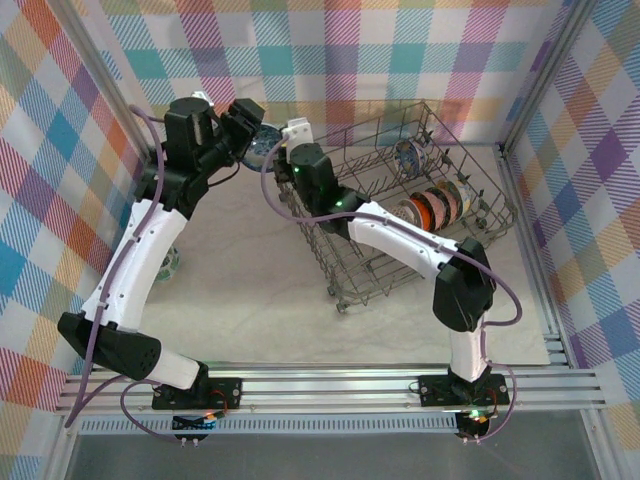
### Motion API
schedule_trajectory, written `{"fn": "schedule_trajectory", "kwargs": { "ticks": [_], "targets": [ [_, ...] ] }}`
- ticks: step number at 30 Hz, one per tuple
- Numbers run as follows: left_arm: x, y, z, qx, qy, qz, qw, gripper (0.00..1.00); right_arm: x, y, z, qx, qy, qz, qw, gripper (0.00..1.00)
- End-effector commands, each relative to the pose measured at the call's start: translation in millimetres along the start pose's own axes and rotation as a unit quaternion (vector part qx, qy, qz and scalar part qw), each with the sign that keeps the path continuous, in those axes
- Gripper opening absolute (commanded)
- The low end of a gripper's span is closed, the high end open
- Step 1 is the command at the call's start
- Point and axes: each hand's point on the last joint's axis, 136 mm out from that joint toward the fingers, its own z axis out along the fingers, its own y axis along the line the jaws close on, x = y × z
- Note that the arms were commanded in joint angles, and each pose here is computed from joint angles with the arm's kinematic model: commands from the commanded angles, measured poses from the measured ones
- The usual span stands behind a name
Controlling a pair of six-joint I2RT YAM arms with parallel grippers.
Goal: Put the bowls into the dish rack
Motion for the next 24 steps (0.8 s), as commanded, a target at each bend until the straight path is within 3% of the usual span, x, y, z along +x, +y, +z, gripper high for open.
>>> {"fn": "schedule_trajectory", "kwargs": {
  "ticks": [1, 7, 12, 19, 24],
  "targets": [
    [-5.3, -29.8, -17.8, 0.038, -0.006, 0.063, 0.997, 0.67, -75.9, -35.3, -28.9, 0.033, -0.076, 0.048, 0.995, 0.05],
    [-9.2, -28.2, -24.0, 0.024, -0.012, 0.116, 0.993, 0.73, -89.8, -78.9, -35.9, 0.09, -0.082, 0.025, 0.992, 0.04],
    [-6.5, -18.2, -18.3, 0.012, 0.005, 0.143, 0.99, 0.73, -87.5, -142.4, -41.3, 0.175, -0.055, -0.003, 0.983, 0.01],
    [9.9, 8.2, 6.7, -0.008, 0.063, 0.163, 0.985, 0.73, -67.3, -232.7, -53.7, 0.294, 0.013, -0.06, 0.954, 0.01],
    [29.3, 31.3, 32.2, -0.022, 0.12, 0.163, 0.979, 0.73, -43.7, -276.1, -55.0, 0.356, 0.071, -0.107, 0.926, 0.0]
  ]
}}
